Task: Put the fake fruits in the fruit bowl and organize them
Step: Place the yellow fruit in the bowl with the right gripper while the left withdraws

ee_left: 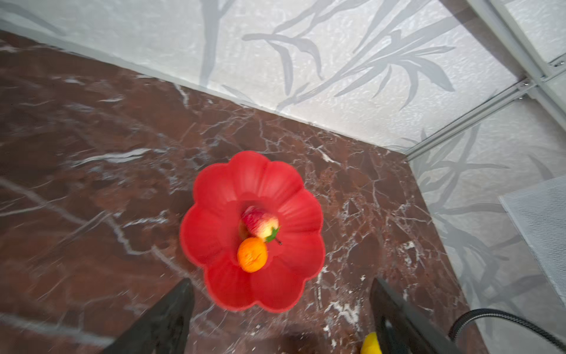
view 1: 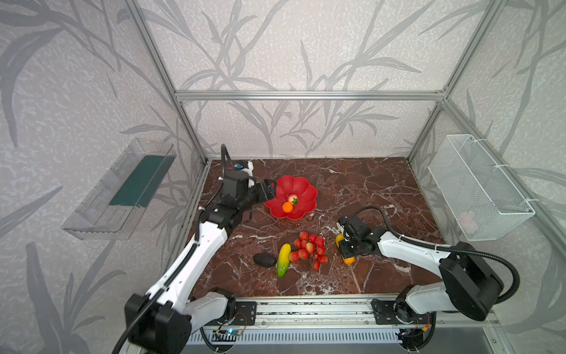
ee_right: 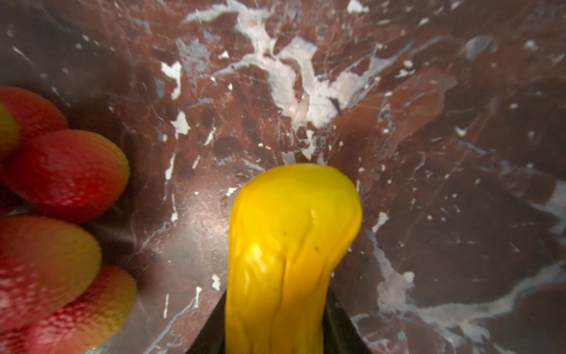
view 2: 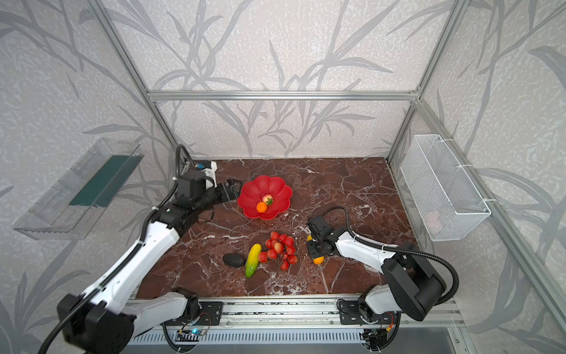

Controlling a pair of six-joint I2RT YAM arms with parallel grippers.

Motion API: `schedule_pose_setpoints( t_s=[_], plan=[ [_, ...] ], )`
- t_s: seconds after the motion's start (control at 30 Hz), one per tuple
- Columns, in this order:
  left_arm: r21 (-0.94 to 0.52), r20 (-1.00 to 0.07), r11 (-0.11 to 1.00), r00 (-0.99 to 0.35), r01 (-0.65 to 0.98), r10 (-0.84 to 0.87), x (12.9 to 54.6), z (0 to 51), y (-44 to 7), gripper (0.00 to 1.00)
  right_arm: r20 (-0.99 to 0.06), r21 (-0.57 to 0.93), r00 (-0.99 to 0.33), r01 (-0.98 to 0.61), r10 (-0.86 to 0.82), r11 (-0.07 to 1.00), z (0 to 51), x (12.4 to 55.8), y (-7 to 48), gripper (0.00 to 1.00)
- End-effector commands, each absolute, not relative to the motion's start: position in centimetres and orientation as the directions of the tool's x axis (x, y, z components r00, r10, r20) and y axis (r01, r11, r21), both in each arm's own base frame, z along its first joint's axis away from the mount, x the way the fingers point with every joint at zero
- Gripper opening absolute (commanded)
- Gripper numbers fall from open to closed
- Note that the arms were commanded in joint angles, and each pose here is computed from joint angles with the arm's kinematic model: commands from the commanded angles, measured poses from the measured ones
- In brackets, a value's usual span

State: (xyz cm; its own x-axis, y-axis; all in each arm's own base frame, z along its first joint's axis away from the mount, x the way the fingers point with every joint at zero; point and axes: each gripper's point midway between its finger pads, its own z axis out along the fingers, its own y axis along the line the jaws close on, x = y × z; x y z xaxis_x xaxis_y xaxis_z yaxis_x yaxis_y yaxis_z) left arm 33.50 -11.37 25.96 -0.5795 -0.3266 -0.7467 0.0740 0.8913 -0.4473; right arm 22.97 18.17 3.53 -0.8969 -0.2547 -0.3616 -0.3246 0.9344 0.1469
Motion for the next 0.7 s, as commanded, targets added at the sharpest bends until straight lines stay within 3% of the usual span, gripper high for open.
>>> schedule_pose_setpoints(
  t_s=[0.0,0.13,0.4,0.67],
  plan=[
    [-0.368,-0.664,0.929,-0.686,-0.046,-0.297,28.4,19.6,-8.7,0.9,-0.521,0.178,-0.83,-0.336,-0.201,0.925,9.3,25.8,19.8,0.34],
    [-0.401,-0.618,0.906,-0.691,-0.133,-0.375,24.3,16.5,-7.0,0.9,-0.626,0.237,-0.766,-0.368,-0.149,0.899,13.8,28.7,22.5,0.32],
    [-0.494,-0.523,0.842,-0.699,-0.218,-0.488,20.2,14.1,-6.6,0.9,-0.656,0.247,-0.729,-0.449,-0.192,0.859,16.2,36.9,30.0,0.31],
    [-0.545,-0.392,0.771,-0.714,-0.328,-0.58,18.0,12.2,-6.8,0.87,-0.603,0.238,-0.769,-0.428,-0.213,0.872,11.8,43.5,33.7,0.31]
  ],
)
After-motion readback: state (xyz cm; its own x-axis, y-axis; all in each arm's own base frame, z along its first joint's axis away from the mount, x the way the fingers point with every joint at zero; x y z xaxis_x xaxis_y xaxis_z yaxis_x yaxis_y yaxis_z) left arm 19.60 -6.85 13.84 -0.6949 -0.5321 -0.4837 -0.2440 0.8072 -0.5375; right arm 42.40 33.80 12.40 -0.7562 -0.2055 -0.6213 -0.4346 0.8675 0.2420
